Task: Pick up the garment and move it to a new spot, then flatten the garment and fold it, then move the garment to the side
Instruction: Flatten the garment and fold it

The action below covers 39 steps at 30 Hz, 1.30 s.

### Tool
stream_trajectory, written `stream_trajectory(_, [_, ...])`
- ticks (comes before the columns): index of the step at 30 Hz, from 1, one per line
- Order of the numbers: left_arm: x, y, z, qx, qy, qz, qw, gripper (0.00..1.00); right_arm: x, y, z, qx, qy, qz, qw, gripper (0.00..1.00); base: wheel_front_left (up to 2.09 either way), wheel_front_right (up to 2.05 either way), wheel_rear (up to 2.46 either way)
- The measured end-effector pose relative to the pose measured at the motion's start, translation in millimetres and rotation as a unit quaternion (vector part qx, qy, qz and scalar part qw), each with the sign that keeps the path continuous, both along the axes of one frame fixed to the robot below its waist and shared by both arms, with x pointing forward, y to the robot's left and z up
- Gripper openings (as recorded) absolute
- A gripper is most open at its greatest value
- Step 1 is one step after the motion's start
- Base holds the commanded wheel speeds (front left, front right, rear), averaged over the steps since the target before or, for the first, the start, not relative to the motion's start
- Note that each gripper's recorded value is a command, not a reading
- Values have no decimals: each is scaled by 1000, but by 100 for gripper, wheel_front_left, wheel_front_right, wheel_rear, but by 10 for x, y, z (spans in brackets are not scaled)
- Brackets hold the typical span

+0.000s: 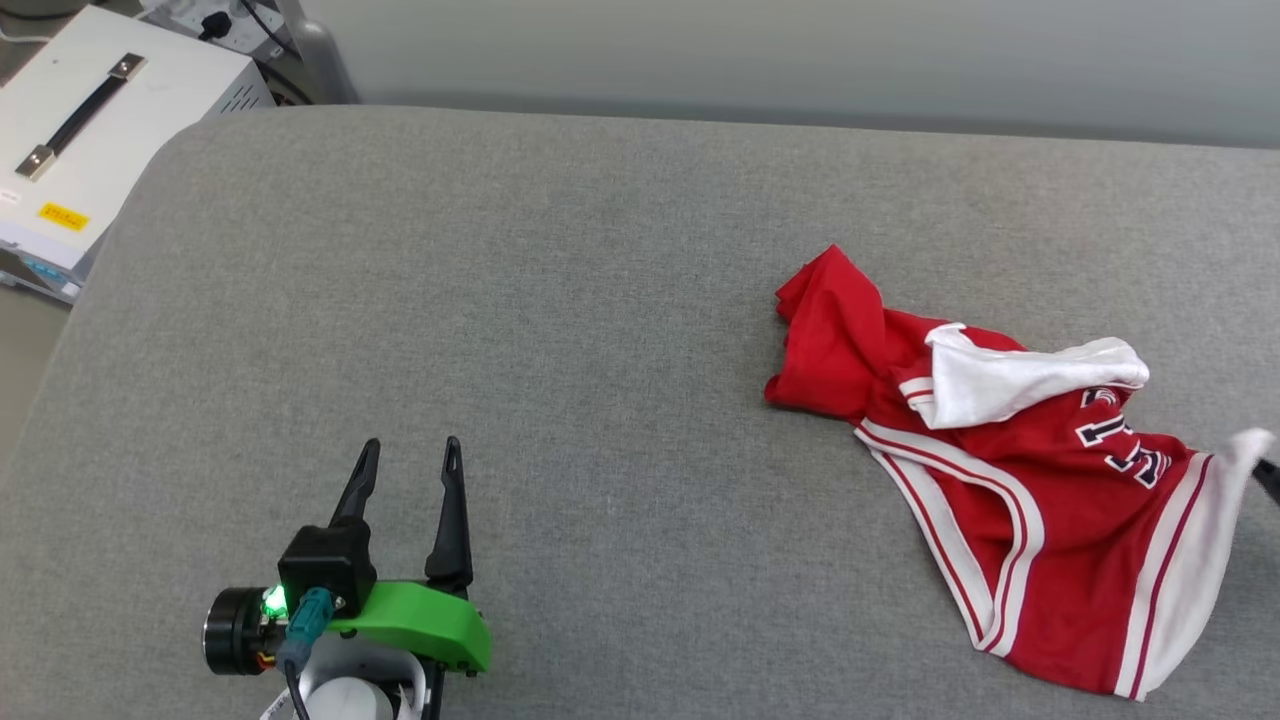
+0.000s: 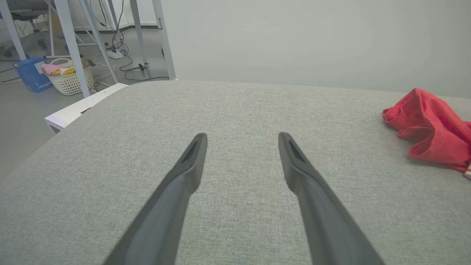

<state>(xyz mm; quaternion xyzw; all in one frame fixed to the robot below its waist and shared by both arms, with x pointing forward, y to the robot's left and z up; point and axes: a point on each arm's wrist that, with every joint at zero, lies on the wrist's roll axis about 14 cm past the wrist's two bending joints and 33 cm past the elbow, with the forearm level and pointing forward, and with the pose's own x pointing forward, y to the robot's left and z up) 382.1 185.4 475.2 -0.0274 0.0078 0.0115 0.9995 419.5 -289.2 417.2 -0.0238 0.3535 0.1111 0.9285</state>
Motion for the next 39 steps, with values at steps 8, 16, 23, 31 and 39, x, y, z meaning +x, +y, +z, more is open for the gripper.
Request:
stream_trajectory(8, [-22, -68, 124, -2, -19, -10, 1000, 100, 194, -80, 933, 11, -165, 9, 986, 100, 0, 0, 0])
stream_trajectory(16, [16, -96, 145, -3, -23, -13, 1000, 100, 379, 568, 1775, 64, -326, 81, 940, 100, 0, 0, 0])
stream_trajectory(23, [23, -58, 90, -1, -15, -8, 1000, 100, 250, 1438, 1911, 98, -331, 188, 920, 100, 0, 0, 0])
stream_trajectory(31, [34, -30, 29, 1, -6, -2, 1000, 100, -121, 1957, 1130, 50, -122, 297, 946, 100, 0, 0, 0])
stream_trajectory(39, [125, -47, 0, -4, -3, -1, 1000, 100, -365, 1863, 418, -10, 79, 323, 943, 100, 0, 0, 0])
